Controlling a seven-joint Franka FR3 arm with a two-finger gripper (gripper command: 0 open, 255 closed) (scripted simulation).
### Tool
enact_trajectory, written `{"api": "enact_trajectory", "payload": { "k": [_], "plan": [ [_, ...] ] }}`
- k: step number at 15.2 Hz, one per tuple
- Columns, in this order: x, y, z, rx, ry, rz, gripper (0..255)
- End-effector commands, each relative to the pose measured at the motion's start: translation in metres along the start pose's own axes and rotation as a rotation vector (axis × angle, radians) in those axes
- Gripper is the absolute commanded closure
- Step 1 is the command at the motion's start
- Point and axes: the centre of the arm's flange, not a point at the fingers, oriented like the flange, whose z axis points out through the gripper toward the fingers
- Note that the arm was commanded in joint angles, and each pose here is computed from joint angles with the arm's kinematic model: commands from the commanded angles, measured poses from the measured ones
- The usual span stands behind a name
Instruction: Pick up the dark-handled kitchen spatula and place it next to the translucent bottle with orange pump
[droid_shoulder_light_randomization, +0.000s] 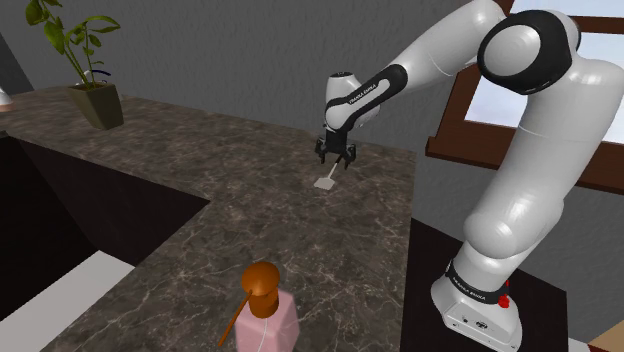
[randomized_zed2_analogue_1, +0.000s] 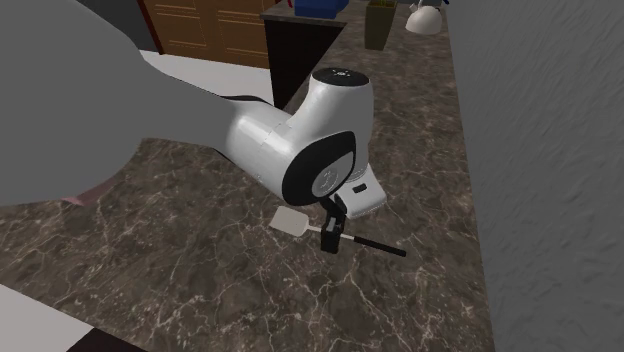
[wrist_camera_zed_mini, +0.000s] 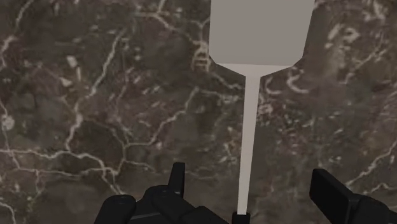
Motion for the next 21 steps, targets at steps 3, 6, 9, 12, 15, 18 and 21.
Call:
{"api": "enact_trajectory", "payload": {
  "k": [3, 6, 9, 12, 15, 18, 21],
  "plan": [
    [0.0, 0.0, 0.0, 0.0, 0.0, 0.0, 0],
    [0.0, 0.0, 0.0, 0.0, 0.0, 0.0, 255],
    [0.0, 0.0, 0.0, 0.0, 0.0, 0.0, 255],
    [0.0, 0.0, 0.0, 0.0, 0.0, 0.0, 255],
    [0.0, 0.0, -0.005, 0.0, 0.0, 0.0, 255],
    [0.001, 0.0, -0.021, 0.0, 0.0, 0.0, 255],
    [0.002, 0.0, -0.036, 0.0, 0.0, 0.0, 255]
  ]
}}
